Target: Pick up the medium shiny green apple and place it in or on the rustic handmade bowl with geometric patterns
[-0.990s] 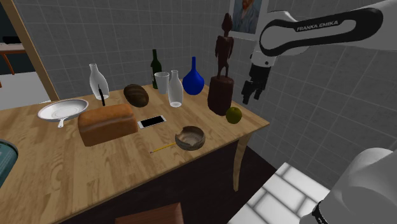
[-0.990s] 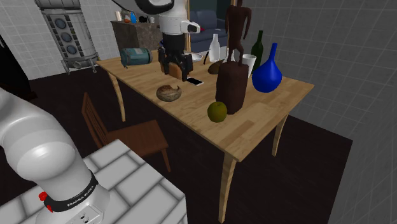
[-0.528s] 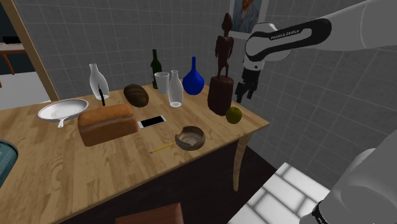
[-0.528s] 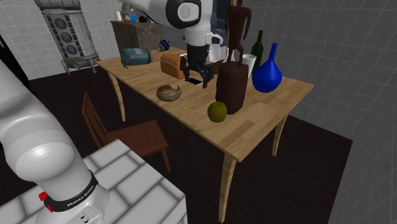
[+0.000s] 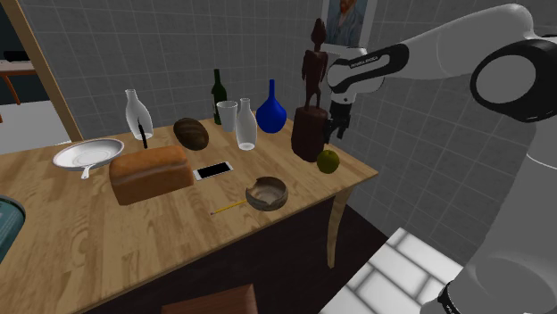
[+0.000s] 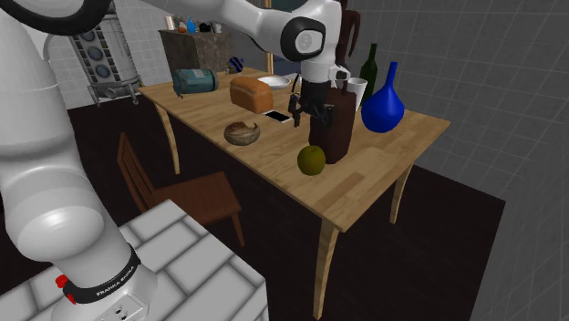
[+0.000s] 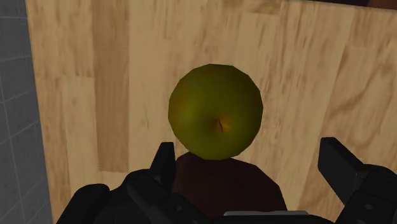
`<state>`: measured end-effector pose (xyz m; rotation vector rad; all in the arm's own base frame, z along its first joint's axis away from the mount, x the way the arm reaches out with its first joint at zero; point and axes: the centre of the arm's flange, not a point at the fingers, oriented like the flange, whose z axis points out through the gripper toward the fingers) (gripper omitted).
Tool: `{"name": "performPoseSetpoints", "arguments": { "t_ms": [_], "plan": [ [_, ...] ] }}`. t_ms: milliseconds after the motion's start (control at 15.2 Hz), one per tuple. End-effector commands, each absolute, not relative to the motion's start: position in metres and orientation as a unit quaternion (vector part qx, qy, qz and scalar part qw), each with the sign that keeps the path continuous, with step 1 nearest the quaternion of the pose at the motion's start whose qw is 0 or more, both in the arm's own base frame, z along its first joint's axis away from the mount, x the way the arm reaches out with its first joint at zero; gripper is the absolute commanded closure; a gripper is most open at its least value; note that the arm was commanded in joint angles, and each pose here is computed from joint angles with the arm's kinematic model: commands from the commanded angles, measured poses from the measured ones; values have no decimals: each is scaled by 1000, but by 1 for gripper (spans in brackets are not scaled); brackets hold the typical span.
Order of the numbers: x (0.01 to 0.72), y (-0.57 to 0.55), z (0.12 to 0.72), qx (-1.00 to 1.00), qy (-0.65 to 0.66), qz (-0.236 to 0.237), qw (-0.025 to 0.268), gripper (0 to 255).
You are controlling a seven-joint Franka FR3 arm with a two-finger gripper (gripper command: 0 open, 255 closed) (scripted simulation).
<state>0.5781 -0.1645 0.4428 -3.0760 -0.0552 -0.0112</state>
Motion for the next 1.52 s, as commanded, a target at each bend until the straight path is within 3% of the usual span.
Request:
{"name": "performPoseSetpoints", "arguments": {
  "t_ms": [0, 528, 990, 1056, 1452],
  "plan": [
    [596, -177, 433, -999, -18, -3, 32, 0],
    [596, -174, 394, -999, -18, -3, 32, 0],
    [596, -174, 394, -999, -18, -3, 32, 0],
    [596, -174, 394, -999, -18, -3, 32, 255],
    [596, -174, 394, -999, -18, -3, 32, 255]
  ]
}}
